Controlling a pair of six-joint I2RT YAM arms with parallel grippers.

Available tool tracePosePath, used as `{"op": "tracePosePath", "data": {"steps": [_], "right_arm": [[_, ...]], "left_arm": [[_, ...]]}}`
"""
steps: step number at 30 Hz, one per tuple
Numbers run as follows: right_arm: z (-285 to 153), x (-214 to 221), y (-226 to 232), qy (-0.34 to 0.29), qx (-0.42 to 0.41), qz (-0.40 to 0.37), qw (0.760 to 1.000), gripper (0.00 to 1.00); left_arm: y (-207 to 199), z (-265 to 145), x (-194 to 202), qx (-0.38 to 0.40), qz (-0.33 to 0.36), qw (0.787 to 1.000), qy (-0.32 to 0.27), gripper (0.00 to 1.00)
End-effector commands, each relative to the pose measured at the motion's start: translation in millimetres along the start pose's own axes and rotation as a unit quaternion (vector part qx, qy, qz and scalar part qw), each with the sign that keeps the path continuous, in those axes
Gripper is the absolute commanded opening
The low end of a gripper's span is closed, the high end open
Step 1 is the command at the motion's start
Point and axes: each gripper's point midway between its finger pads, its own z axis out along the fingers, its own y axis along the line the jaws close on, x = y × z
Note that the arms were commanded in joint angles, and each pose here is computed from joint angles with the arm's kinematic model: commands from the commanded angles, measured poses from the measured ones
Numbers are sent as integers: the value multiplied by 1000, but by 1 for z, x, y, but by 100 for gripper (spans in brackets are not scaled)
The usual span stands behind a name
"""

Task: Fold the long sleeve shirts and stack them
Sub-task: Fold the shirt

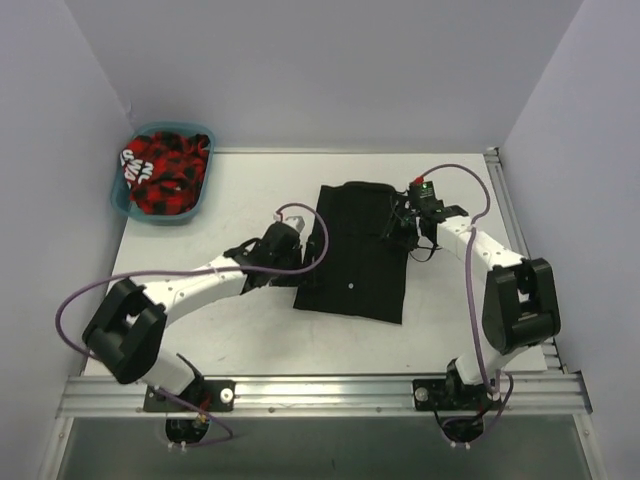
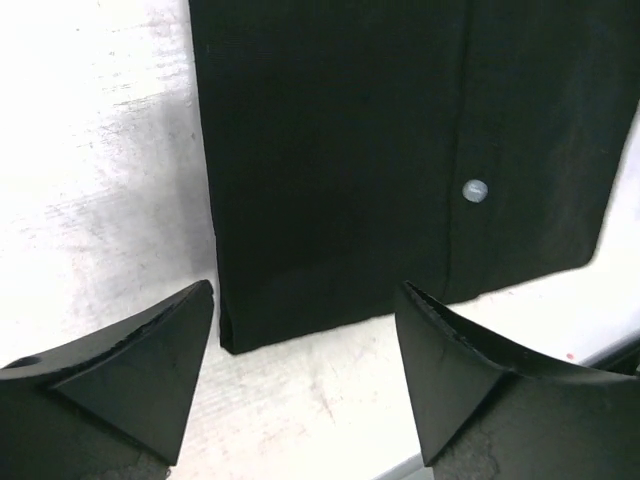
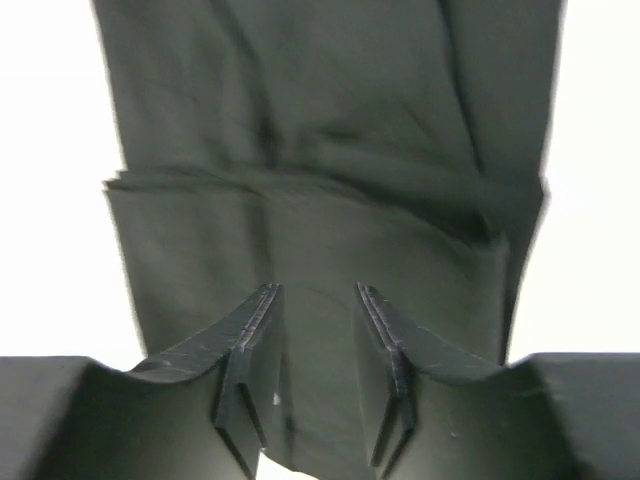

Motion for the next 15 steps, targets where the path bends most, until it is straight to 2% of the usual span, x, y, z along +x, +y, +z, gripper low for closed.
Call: {"op": "tracePosePath", "data": {"steps": [1,2,4,8,11,12,14,15], "right_arm": [[14,40,-30,37,40,37,998,31],[18,57,-42,49,54,42,996,30],[23,62,-55,40,77,45,995,27],[37,89,-68,78,96,22,992,26],[43,102,-54,101,83,-27,991,26],[43,110,-45,111,77,-46,990,25],[45,116,-31,120,68,-72,988,25],[43,121,-28,127,70,-81,986,25]], "left_arm": [[-1,22,-7,-8,7,1000,-2,81],[-1,26,-6,-6,4,1000,3,79],[-1,34,3,-2,2,1000,19,73],[16,47,32,-28,-29,997,61,65],[27,39,49,-41,-72,994,69,61],[42,35,70,-58,-83,991,85,60],[46,21,80,-57,-110,989,84,60],[59,15,101,-71,-114,986,99,59]]}}
